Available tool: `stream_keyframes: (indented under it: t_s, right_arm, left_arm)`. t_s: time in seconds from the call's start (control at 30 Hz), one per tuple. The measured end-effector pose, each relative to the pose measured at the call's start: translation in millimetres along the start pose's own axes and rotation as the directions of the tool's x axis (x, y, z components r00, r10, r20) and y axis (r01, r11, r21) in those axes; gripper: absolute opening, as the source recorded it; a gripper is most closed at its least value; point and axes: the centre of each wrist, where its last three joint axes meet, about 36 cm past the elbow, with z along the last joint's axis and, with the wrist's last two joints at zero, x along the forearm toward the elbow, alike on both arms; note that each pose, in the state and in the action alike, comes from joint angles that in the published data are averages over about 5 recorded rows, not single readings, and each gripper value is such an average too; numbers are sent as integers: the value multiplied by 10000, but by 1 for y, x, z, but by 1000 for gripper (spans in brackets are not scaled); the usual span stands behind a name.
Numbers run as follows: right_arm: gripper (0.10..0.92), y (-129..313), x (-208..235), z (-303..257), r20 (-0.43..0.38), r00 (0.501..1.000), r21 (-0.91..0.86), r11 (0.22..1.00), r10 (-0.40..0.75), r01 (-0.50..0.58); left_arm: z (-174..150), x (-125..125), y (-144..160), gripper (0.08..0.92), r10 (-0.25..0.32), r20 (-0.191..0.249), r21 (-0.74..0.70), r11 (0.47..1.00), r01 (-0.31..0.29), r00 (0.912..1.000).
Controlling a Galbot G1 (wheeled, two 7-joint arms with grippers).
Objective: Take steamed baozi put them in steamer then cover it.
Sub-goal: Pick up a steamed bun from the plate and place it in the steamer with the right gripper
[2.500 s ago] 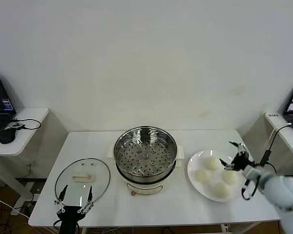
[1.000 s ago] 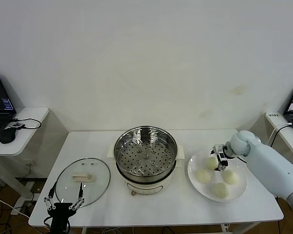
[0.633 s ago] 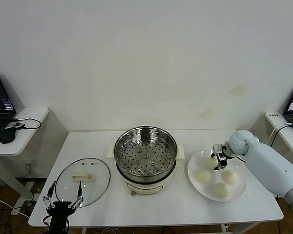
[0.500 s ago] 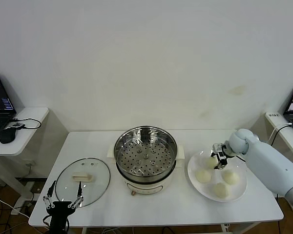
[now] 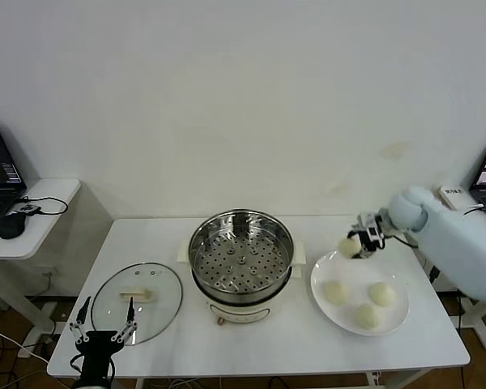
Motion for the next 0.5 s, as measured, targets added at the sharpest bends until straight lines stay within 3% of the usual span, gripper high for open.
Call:
stream_keyframes:
  t_s: [0.27, 0.5]
  right_arm:
    - [628, -49, 33, -75, 1127, 9924, 1349, 9888, 491, -643]
    - [627, -68, 24, -145, 1730, 9849, 2956, 9535, 64, -581]
  left_arm:
    - [-5, -3, 1, 823, -144, 124, 254, 9996, 141, 9998]
    - [-8, -4, 1, 823, -282, 155, 422, 9987, 275, 9995]
